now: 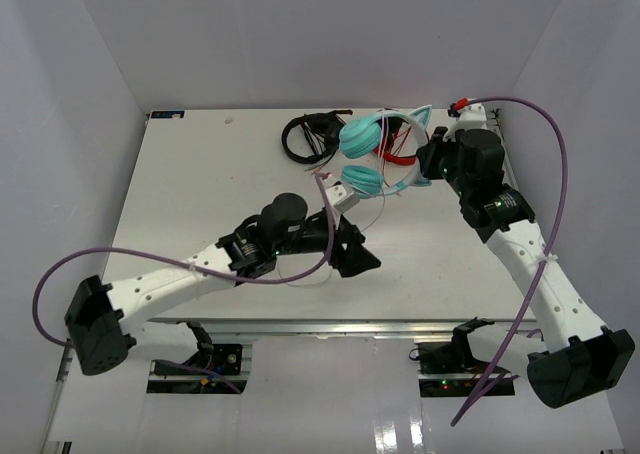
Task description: Wrap the headphones
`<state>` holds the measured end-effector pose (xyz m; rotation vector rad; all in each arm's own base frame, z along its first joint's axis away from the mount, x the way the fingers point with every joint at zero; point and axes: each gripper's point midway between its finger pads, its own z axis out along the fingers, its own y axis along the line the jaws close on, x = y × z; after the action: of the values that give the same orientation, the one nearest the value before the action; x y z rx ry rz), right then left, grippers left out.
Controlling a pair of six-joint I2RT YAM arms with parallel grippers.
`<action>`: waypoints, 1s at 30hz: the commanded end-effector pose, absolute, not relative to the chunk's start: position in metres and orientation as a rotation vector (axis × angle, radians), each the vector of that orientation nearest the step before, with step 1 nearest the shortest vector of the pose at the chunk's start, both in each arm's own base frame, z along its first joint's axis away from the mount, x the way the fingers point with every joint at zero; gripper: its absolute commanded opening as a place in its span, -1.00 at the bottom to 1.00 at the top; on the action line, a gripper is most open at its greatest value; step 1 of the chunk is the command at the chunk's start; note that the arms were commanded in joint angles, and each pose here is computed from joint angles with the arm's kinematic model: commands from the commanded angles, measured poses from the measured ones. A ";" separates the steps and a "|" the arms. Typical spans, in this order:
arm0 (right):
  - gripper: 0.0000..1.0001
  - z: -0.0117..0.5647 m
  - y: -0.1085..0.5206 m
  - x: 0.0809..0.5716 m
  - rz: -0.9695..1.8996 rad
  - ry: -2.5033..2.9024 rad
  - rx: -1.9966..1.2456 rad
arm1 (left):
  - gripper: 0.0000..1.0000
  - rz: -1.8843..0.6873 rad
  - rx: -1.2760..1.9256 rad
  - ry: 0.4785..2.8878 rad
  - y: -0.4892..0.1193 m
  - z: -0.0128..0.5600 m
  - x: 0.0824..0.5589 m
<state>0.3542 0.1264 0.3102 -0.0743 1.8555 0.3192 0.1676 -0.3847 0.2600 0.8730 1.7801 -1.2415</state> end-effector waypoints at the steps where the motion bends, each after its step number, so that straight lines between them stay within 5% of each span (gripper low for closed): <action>1: -0.85 0.357 0.140 0.335 0.580 1.733 -0.058 | 0.87 -1.198 0.912 1.579 -0.350 0.277 0.145; 8: -0.85 0.357 0.144 0.328 0.638 1.741 -0.088 | 0.93 -1.066 0.866 1.549 -0.301 0.208 0.138; 22: -0.85 0.361 0.145 0.310 0.724 1.743 -0.129 | 0.96 -0.633 1.045 1.704 -0.312 0.089 0.218; 27: -0.85 0.358 0.147 0.309 0.752 1.751 -0.126 | 0.85 -0.561 1.068 1.773 -0.314 0.066 0.230; 30: -0.85 0.359 0.147 0.308 0.764 1.749 -0.127 | 0.54 -0.565 1.080 1.816 -0.320 0.055 0.232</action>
<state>0.3141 0.1409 0.3257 -0.1214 1.8571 0.6828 0.2189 -0.3092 0.0471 1.0892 1.8380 -0.5830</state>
